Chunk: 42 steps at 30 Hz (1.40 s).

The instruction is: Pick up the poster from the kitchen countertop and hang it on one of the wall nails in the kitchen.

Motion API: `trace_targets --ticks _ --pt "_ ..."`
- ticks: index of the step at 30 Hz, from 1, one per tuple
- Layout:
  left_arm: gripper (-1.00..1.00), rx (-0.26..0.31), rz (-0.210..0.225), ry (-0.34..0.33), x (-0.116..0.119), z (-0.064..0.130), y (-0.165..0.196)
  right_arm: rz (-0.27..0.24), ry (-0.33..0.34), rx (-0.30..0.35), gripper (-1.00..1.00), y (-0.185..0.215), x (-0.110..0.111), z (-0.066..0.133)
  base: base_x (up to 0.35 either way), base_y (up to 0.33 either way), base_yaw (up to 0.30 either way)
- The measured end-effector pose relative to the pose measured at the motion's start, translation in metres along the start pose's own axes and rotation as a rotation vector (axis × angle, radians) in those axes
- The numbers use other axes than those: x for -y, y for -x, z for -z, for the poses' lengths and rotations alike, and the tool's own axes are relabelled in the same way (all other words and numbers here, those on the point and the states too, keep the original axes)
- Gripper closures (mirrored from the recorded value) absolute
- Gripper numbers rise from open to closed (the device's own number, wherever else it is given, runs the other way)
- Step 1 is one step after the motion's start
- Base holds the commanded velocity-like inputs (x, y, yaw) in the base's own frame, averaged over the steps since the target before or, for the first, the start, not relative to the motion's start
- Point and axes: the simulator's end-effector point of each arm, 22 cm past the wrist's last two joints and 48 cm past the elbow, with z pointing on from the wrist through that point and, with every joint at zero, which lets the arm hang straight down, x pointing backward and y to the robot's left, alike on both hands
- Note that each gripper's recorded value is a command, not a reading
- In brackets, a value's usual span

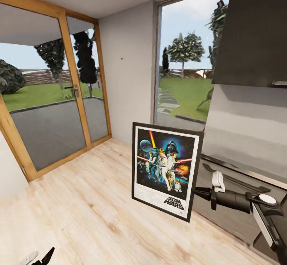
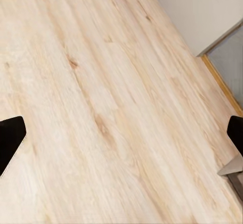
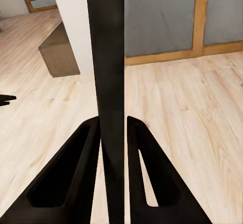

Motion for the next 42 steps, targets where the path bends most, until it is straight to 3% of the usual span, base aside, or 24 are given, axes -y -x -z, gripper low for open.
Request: trace_targets --ticks 12,29,42 --pt "-1.00 0.000 0.000 0.000 -0.0003 0.0001 0.0003 -0.002 0.000 0.000 1.00 0.0002 -0.0001 -0.0001 0.232 0.233 0.028" --pt "-1.00 0.000 0.000 0.000 -0.0003 0.0001 0.0002 -0.001 0.000 0.000 1.00 0.0003 -0.0002 -0.0001 0.232 0.233 0.248" --pt "-1.00 -0.015 -0.018 -0.009 0.0020 -0.0002 -0.0030 0.000 0.000 -0.001 1.00 0.0001 0.0000 0.0000 0.234 0.241 0.027"
